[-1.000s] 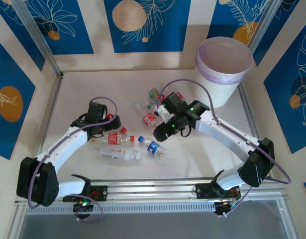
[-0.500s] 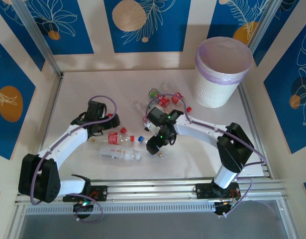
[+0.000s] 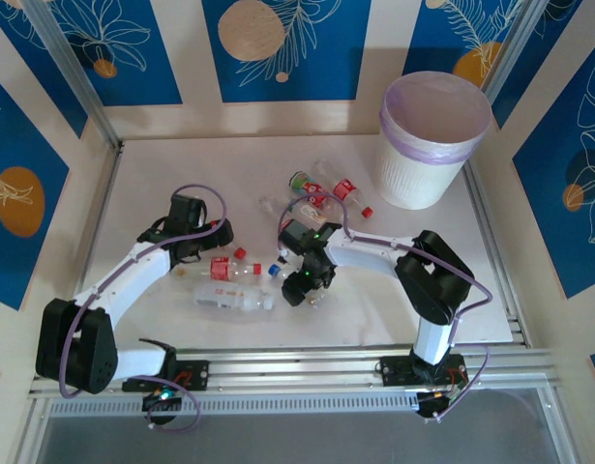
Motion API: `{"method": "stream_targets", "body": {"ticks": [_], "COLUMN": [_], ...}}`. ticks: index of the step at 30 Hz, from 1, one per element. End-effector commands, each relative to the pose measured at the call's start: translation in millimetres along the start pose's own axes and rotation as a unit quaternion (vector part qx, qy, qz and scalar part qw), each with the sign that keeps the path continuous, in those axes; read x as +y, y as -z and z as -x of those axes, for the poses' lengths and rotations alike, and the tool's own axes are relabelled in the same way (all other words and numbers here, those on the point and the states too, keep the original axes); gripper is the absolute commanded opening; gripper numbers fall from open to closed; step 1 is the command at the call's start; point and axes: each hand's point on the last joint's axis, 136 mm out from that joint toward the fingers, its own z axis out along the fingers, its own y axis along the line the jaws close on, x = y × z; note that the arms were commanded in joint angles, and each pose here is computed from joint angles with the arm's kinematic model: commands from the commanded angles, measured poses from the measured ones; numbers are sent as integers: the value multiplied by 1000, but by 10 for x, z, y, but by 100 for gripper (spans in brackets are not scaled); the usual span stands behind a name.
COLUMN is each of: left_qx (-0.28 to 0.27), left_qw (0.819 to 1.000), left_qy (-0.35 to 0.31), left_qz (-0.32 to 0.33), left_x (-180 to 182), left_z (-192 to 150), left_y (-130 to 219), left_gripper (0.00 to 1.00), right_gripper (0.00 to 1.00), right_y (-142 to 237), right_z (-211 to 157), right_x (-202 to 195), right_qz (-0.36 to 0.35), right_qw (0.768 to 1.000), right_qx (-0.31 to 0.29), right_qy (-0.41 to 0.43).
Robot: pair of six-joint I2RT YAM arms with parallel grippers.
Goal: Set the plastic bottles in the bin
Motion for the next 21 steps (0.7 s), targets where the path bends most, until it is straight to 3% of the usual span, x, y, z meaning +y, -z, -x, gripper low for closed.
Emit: {"method": "stream_targets", "body": {"ticks": [1,12,21], "left_qx": [1,1,0], "left_qw": [1000,1000,1000], "left_qy": [7,5,-1], "left_qz": [-6,-3,1], "left_x": [9,16,14], "left_z": [0,9,85], "left_y": [-44,-62,-93], "left_gripper": [100,100,100], "right_gripper": [76,63,57], "right_y": [-81,146,1061], "right_z": [-49,-86,-49], "right_x": [-23,20,258], "right_qz": [-10,-5,43], "right_qw": [1000,1000,997], "right_qx": [11,6,-65], "right_qy": [-4,0,14]}}
